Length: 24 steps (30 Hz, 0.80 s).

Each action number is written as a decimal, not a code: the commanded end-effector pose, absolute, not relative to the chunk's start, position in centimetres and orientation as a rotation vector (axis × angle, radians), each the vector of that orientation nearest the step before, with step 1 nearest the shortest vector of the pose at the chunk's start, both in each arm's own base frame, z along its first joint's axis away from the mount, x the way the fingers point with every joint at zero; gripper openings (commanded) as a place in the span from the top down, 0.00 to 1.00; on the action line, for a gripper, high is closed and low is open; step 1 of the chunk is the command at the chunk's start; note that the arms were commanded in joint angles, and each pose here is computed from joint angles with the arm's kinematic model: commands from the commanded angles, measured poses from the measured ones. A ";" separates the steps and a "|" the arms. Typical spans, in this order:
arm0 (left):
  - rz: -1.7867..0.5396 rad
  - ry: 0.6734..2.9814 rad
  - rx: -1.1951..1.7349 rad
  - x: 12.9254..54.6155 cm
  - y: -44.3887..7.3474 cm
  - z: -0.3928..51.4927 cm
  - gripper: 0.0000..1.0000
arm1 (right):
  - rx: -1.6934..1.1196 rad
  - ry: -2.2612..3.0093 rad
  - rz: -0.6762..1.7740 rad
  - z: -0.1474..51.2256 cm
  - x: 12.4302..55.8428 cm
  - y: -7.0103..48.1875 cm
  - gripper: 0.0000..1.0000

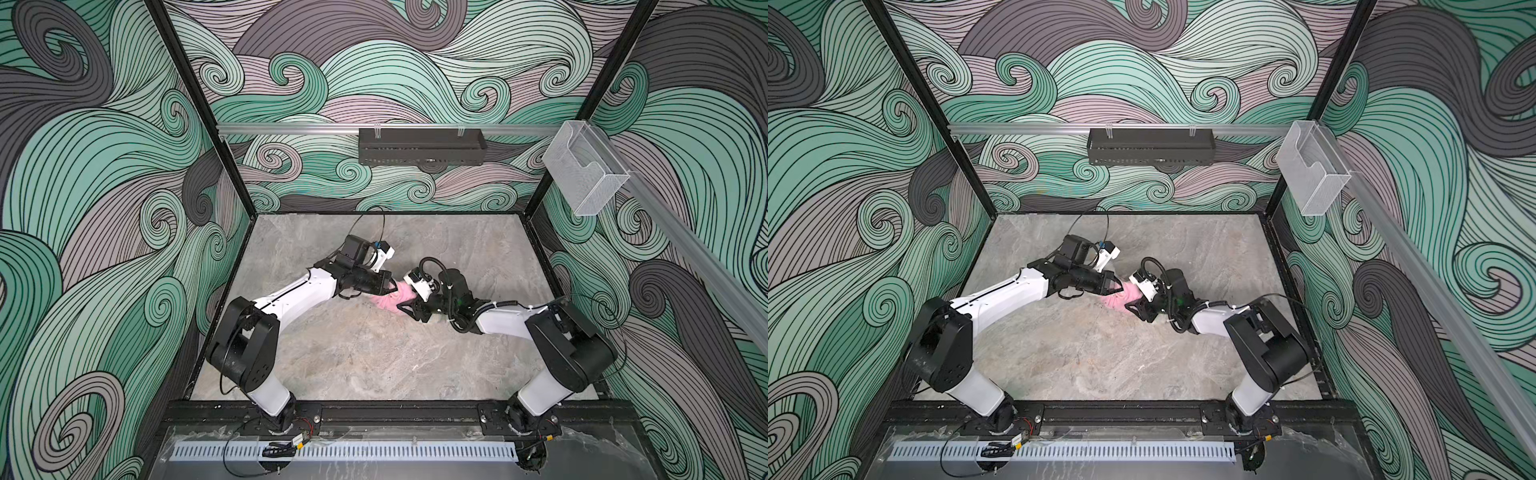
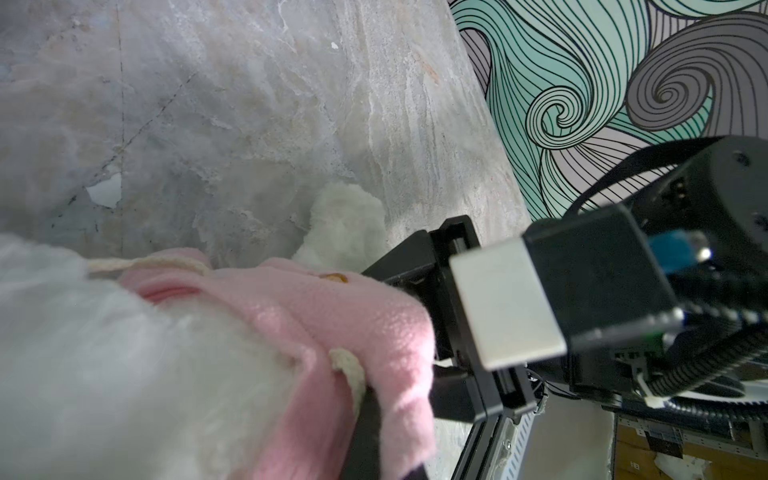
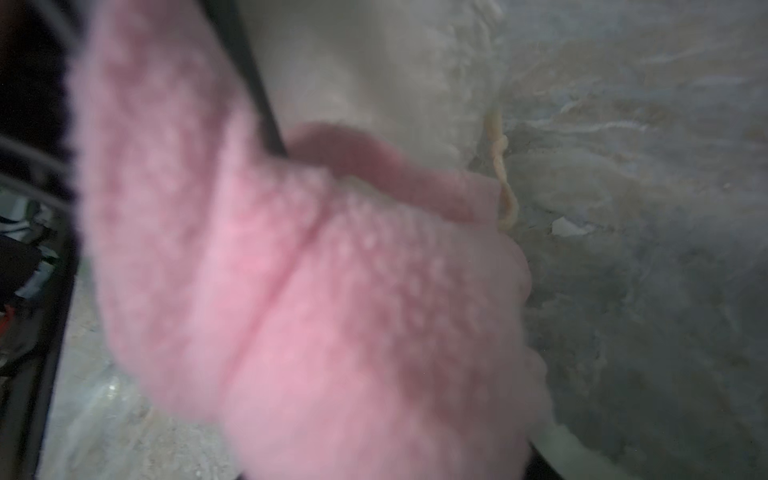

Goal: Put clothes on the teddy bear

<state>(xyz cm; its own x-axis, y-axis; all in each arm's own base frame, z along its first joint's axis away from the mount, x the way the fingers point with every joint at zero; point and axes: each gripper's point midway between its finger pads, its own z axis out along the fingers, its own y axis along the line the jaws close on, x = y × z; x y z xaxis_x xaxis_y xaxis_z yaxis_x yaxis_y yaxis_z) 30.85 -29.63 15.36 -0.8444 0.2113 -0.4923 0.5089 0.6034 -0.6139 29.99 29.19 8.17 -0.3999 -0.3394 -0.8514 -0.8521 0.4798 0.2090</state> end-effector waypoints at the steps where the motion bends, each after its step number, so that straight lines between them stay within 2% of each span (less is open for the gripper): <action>1: -1.050 2.448 0.612 30.6 -28.7 16.6 0.90 | -0.979 1.858 0.855 10.0 30.4 29.7 0.73; 2: -0.991 2.465 0.614 30.7 -28.0 16.3 0.77 | -0.989 1.861 0.863 9.9 30.0 29.6 0.78; 4: -0.885 2.469 0.625 30.7 -26.7 16.4 0.62 | -1.000 1.882 0.868 9.6 29.5 29.4 0.83; 7: -0.753 2.437 0.658 30.1 -24.8 17.5 0.52 | -1.007 1.908 0.875 9.3 28.8 29.0 0.86; 9: -0.697 2.374 0.695 29.6 -23.9 19.1 0.51 | -1.008 1.923 0.884 9.4 28.4 28.9 0.87; 11: -0.694 2.289 0.796 28.3 -24.2 20.6 0.57 | -1.004 1.933 0.901 9.6 28.2 28.9 0.87; 15: -0.688 1.991 1.131 24.9 -27.3 22.2 0.89 | -0.990 1.944 0.938 10.2 28.0 29.1 0.87; 16: -0.681 1.945 1.193 24.2 -27.9 22.4 0.93 | -0.979 1.947 0.948 10.4 28.1 29.1 0.87; 24: -0.523 1.782 1.516 23.5 -31.1 20.1 0.92 | -0.954 1.947 1.042 11.7 27.9 30.0 0.88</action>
